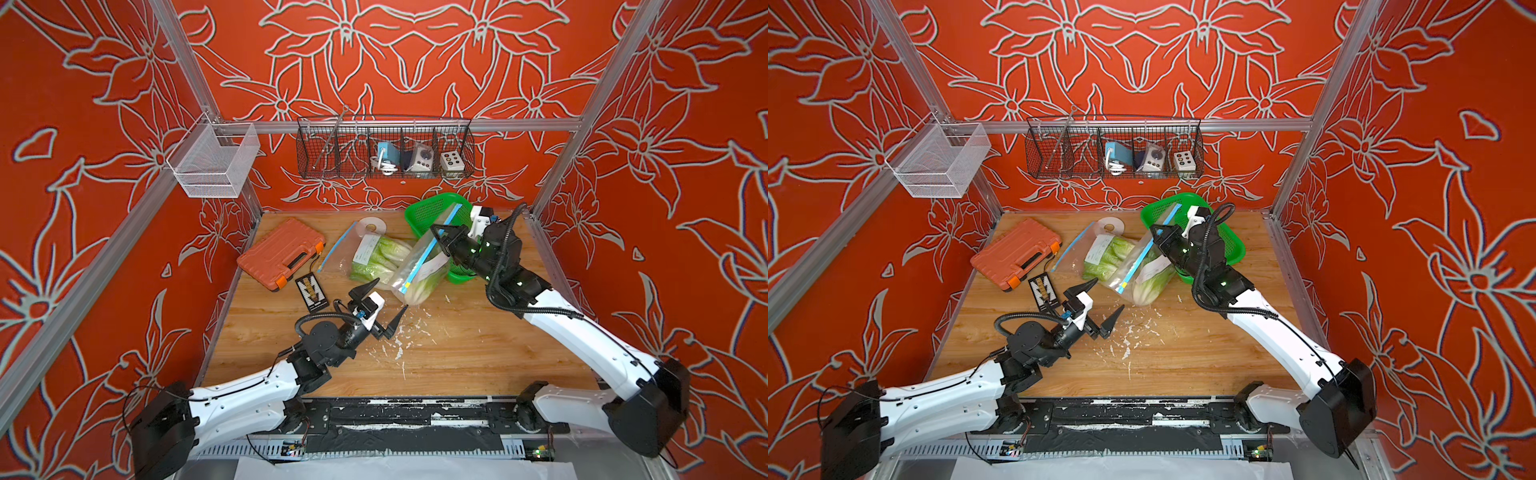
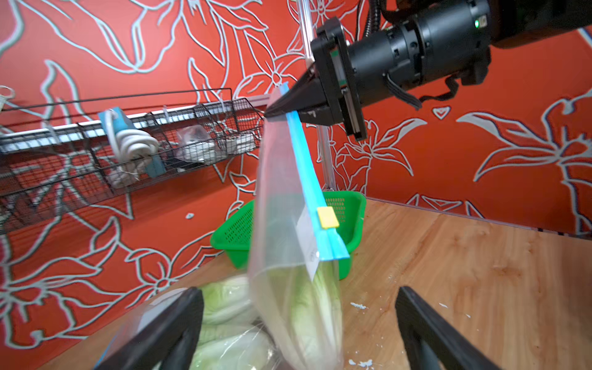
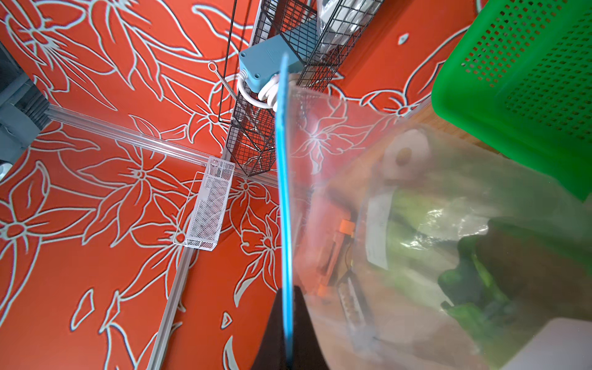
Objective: Open the zip-top bag and take out the chinese cabbages
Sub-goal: Adjust the zipper food storage bag at the center of the board.
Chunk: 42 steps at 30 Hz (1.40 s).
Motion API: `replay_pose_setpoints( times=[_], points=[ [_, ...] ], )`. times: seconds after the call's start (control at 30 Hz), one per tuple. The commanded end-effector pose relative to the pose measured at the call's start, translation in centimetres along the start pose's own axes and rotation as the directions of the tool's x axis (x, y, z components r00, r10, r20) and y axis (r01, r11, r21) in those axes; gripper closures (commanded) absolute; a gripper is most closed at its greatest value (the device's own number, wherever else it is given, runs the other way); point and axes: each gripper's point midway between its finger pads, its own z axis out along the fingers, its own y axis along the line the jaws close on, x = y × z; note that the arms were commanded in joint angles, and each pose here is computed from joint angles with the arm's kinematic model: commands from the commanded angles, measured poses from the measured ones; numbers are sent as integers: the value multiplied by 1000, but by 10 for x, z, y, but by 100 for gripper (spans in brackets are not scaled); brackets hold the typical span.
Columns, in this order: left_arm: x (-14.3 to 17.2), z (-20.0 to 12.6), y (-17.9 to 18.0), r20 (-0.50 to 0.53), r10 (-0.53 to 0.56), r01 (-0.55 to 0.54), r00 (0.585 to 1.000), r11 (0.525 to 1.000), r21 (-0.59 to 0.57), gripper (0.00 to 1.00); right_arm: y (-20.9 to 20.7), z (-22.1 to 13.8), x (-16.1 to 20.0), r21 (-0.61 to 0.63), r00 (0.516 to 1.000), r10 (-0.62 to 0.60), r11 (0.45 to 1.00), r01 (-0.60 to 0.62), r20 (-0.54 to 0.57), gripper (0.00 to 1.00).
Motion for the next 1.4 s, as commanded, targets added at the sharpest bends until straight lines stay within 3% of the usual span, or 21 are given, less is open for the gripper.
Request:
replay_pose_setpoints(
  times=[0.0,0.27,0.5,0.6,0.77,0.9,1.2,1.27,1.37],
  points=[
    [8,-2,12,-34,58,-59,998,998,-28,8,1,1,-3,-14,999,29,1000,-28,23,100],
    [4,26,18,-31,167,-167,986,986,-11,14,1,2,0,-16,999,36,999,-36,9,100],
    [-3,63,9,5,163,-163,987,986,37,31,-6,3,2,1,999,42,999,-42,2,100],
    [-5,68,9,14,142,-142,990,989,46,49,-8,2,2,9,999,40,999,-40,6,100],
    [-7,64,8,24,94,-95,995,992,80,99,-13,0,4,26,999,34,999,-34,2,100],
    [-9,57,1,15,68,-69,998,987,146,100,-16,-3,8,34,1000,28,999,-28,-12,100],
    [-16,37,1,-62,-90,104,994,950,294,100,-6,-19,26,32,999,14,999,-13,-34,100],
    [-13,36,3,-88,-102,125,991,943,309,100,-12,-18,25,59,1000,-10,998,11,-23,92],
    [-7,36,7,-108,-130,159,986,933,322,100,-25,-16,23,89,999,-50,995,50,1,68]
  ],
)
